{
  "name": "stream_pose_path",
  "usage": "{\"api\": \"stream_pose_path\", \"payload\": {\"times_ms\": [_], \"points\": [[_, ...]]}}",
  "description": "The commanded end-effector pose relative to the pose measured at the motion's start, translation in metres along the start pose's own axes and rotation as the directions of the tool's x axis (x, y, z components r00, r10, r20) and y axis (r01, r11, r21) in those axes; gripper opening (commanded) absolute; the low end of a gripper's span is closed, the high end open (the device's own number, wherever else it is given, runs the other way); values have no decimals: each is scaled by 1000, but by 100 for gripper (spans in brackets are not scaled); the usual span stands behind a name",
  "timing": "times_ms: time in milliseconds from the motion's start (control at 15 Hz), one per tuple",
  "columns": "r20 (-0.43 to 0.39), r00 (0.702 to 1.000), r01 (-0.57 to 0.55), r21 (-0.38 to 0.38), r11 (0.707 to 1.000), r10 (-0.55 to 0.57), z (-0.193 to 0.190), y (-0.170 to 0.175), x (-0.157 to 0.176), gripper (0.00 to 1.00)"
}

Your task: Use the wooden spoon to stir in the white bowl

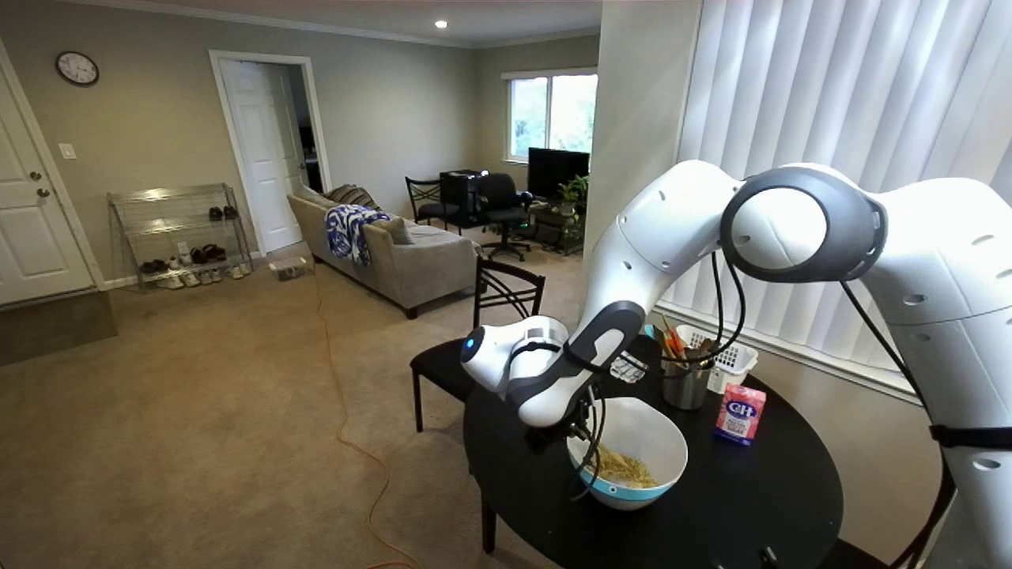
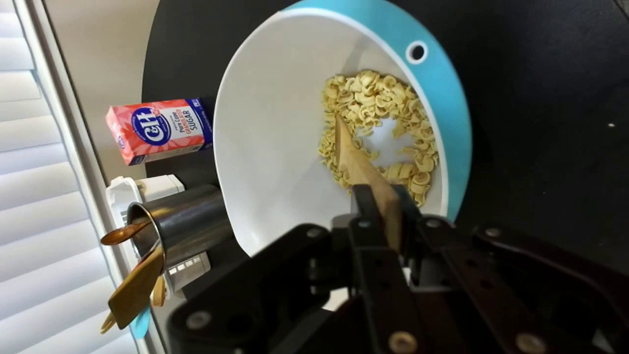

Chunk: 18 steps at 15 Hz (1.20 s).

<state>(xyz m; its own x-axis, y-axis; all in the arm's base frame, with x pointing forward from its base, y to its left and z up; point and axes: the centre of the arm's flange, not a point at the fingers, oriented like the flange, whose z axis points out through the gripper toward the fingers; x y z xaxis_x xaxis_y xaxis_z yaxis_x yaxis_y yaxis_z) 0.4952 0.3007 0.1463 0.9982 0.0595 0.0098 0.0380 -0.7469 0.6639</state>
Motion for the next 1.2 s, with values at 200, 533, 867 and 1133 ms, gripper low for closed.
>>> {"api": "stream_pose_path", "payload": {"times_ms": [200, 533, 867, 1133], "points": [[81, 994, -74, 76, 994, 68, -2, 75, -28, 5], [123, 979, -189, 219, 957, 165, 12, 121, -28, 5], [84, 974, -224, 326, 918, 208, 23, 141, -22, 4], [81, 971, -238, 308, 921, 223, 26, 131, -11, 11]]}}
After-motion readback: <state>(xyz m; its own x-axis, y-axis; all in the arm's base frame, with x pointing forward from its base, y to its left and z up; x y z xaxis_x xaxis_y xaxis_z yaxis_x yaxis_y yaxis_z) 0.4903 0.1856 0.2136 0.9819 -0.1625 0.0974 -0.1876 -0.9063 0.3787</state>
